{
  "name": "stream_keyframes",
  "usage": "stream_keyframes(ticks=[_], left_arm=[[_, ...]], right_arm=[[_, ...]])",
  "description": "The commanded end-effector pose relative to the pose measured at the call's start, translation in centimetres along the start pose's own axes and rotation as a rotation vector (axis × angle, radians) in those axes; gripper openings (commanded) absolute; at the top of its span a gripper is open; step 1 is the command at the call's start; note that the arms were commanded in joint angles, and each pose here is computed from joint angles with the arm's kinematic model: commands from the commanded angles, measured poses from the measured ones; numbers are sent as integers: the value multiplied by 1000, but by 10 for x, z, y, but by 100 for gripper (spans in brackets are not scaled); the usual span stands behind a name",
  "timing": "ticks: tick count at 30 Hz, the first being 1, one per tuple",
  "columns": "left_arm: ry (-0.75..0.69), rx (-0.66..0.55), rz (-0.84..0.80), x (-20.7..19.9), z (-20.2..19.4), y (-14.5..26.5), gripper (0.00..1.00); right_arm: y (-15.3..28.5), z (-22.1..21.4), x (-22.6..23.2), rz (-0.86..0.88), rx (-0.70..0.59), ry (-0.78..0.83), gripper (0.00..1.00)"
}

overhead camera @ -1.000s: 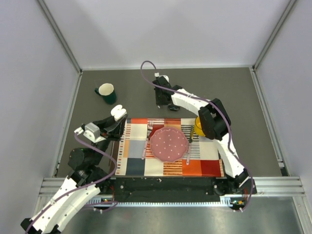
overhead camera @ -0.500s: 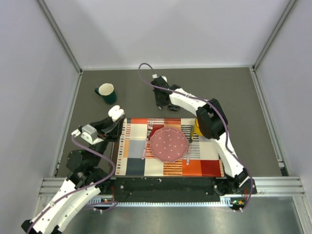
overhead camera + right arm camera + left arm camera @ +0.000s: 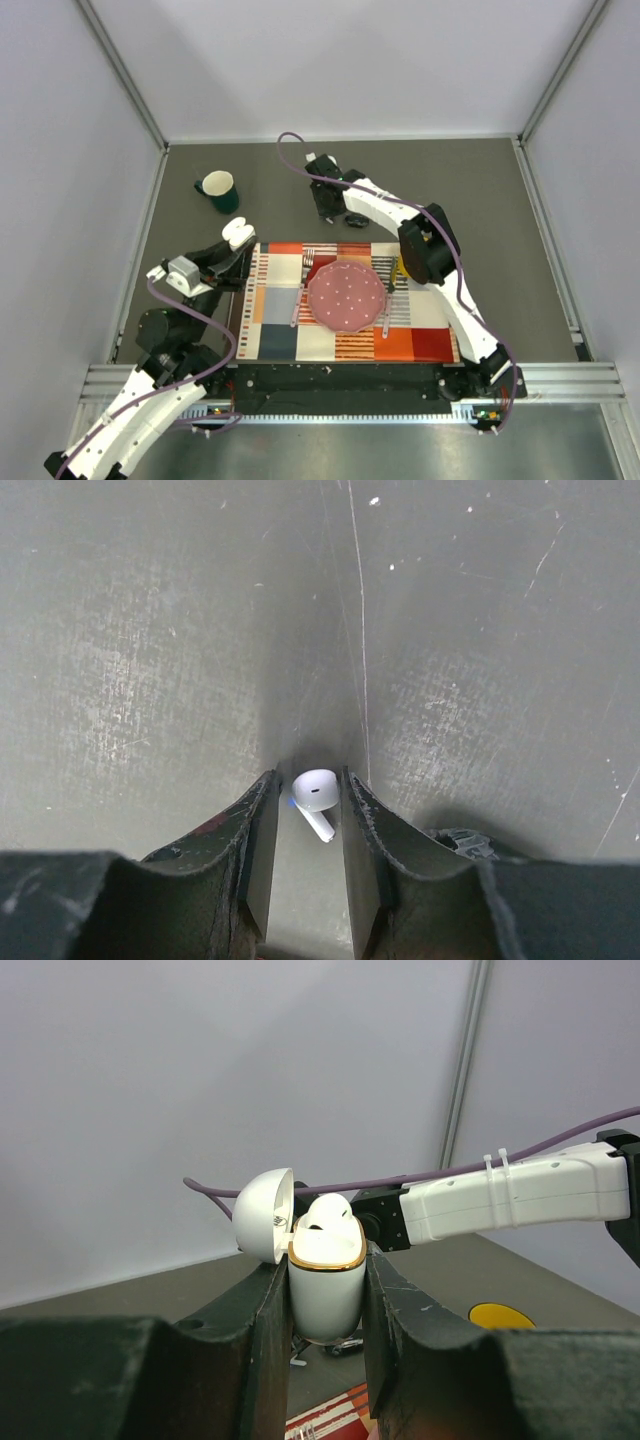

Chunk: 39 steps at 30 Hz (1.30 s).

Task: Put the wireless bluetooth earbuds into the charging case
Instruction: Place the earbud in the charging case.

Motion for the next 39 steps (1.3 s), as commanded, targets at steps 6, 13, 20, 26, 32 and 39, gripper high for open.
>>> stream_keyframes(ticks=[6,13,20,26,32,39], left_arm=[[3,-40,-2,-1,7,1,0],[8,-40,-5,-2,8,1,0],[8,-38,-8,-2,8,0,0],[7,-35,-13,-3,9,-1,0],[10,-31,-20,-4,9,-4,0],[15,-26,-33,-4,4,-10,0]], right_arm=[[-7,0,6,3,32,110,31],[-9,-2,6,3,48,140,27],[-12,-1,5,-9,49,135,20],[9,18,3,-22,-17,97,8],[80,60,-10,37,-215,-85,2],[218,66,-30,198,-716,-358,0]])
Point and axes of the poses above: each gripper's point midway between its finger pads, its own y axis back along the fingers, its own x axis along the line the jaws close on, z = x × y, the point moved 10 cm from there along y, back along the fingers, and after that the axes turned 13 degrees about y, right-handed, at the moved point
